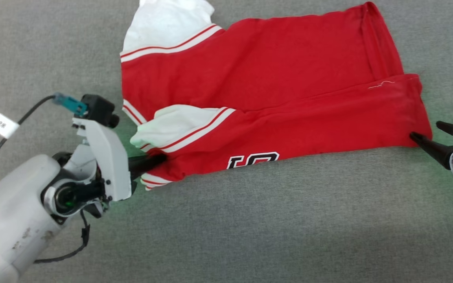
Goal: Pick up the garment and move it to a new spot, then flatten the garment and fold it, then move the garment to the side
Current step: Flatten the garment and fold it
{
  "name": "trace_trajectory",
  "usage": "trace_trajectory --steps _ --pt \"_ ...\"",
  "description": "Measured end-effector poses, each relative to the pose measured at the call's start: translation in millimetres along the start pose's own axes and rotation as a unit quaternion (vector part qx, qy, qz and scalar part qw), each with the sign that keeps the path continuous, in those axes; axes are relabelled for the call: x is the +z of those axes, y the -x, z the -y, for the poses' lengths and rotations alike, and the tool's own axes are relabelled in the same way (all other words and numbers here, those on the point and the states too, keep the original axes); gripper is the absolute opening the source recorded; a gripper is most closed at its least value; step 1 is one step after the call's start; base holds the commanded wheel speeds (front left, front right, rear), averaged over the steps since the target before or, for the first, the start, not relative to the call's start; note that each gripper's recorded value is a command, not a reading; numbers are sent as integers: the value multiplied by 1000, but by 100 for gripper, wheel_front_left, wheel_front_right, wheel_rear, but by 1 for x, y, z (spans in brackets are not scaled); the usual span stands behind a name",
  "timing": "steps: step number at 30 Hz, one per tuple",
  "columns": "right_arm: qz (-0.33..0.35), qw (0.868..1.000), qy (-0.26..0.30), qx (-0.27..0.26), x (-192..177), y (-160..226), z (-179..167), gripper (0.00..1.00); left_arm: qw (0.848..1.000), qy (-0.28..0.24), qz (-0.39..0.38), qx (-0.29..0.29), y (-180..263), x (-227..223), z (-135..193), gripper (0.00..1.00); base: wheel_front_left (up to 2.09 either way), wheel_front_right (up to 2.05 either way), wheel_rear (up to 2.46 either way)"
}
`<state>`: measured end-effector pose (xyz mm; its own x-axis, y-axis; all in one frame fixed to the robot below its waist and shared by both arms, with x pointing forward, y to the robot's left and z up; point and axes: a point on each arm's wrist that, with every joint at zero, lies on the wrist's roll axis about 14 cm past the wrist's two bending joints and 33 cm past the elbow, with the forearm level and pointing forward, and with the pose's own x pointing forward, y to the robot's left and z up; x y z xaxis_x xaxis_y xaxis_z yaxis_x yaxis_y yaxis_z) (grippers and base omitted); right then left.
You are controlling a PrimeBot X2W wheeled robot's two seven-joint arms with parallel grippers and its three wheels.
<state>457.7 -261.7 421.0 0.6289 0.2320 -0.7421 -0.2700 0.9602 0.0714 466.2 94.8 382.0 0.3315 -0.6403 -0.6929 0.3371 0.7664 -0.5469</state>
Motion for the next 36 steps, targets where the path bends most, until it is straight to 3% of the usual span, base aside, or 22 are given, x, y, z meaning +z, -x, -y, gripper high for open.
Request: trace_trajectory --steps 7,8,9,10,11,20,33,34,35,36 --pt "-93 996 11 -2 -18 -22 -1 100 1000 -8 10 -4 -4 1 3 0 0 0 0" --pt "-97 995 11 0 -18 -25 -2 71 1000 -8 12 -3 -4 1 3 0 0 0 0" --pt "-100 995 12 3 -18 -28 -4 36 1000 -7 14 -4 -4 1 3 0 0 0 0" --pt "-103 995 11 6 -18 -30 -7 24 1000 -7 16 -3 -3 0 2 0 0 0 0" --pt "-103 995 8 9 -18 -31 -8 0 1000 -8 19 -1 -3 0 1 0 0 0 0" --pt "-90 996 16 24 -22 -21 -17 0 999 -19 47 1 13 -5 3 0 0 0 0" --pt "-106 994 13 40 -67 21 -21 1 998 -28 56 6 58 -37 14 0 0 0 0" --pt "-102 994 10 40 -68 23 -21 16 998 -28 57 7 60 -38 15 0 0 0 0" --pt "-94 995 10 39 -66 24 -21 37 998 -29 59 5 61 -40 18 10 0 0 0" --pt "-84 996 11 36 -64 25 -20 74 998 -30 58 6 61 -41 19 36 0 0 0"
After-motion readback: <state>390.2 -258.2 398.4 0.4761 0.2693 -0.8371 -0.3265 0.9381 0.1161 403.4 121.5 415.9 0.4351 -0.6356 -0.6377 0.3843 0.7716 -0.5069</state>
